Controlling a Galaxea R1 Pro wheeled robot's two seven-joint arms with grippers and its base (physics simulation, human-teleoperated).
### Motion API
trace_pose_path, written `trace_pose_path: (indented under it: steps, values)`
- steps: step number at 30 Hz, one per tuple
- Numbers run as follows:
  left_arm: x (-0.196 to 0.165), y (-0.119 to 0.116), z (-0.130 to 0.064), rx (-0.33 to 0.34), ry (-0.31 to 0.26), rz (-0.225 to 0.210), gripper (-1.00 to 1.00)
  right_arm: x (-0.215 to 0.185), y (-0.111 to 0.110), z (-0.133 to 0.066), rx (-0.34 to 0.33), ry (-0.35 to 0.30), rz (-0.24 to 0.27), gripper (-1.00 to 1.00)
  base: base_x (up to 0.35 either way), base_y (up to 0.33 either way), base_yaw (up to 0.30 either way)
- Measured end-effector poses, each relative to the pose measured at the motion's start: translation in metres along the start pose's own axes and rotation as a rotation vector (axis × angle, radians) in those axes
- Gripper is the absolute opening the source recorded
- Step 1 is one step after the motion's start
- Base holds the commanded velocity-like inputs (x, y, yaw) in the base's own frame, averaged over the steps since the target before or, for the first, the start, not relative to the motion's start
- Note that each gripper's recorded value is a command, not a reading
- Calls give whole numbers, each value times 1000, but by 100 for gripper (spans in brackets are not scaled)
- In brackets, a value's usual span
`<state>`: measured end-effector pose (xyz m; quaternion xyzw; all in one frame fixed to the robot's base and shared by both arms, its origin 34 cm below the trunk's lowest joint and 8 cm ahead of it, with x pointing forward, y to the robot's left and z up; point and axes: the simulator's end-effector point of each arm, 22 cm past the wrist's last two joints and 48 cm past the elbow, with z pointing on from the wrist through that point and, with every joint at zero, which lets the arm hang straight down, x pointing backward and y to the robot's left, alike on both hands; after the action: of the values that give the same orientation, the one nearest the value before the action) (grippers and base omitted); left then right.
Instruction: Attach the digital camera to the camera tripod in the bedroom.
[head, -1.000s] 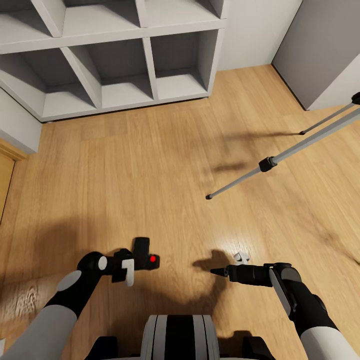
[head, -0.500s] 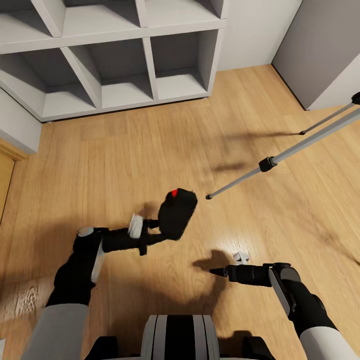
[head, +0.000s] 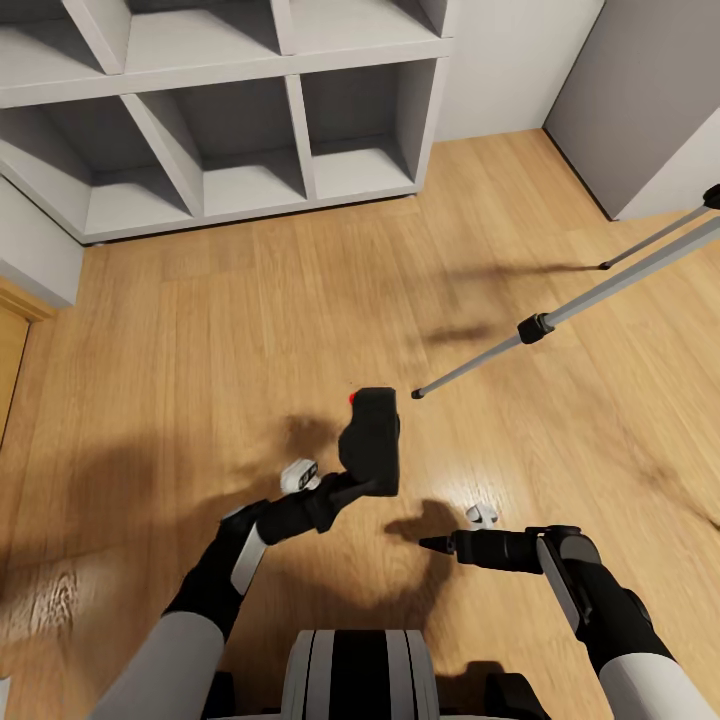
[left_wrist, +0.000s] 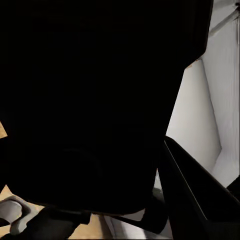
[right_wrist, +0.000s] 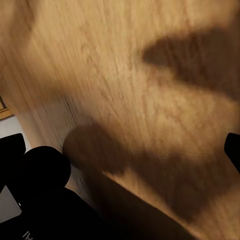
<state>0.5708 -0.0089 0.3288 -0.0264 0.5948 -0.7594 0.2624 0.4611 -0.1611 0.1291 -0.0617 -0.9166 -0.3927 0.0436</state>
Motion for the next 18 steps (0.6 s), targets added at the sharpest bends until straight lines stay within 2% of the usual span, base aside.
trace_pose_path:
  steps: [5,8,12,14,16,18]
  values:
    - [26,3,9,6,29,-67,-100,0,0,1,0,0,0,100,0,0,0]
    - [33,17,10,-52,26,-93,-100,0,1,1,0,0,0,100,0,0,0]
    - [35,46,7,-180,14,-122,-100,0,0,1,0,0,0,100,0,0,0]
    - [40,66,3,-275,29,-159,-100,0,0,1,0,0,0,100,0,0,0]
    - [54,91,-1,-415,89,-211,-100,0,0,1,0,0,0,100,0,0,0]
    - [56,104,0,-502,133,-205,-100,0,0,1,0,0,0,100,0,0,0]
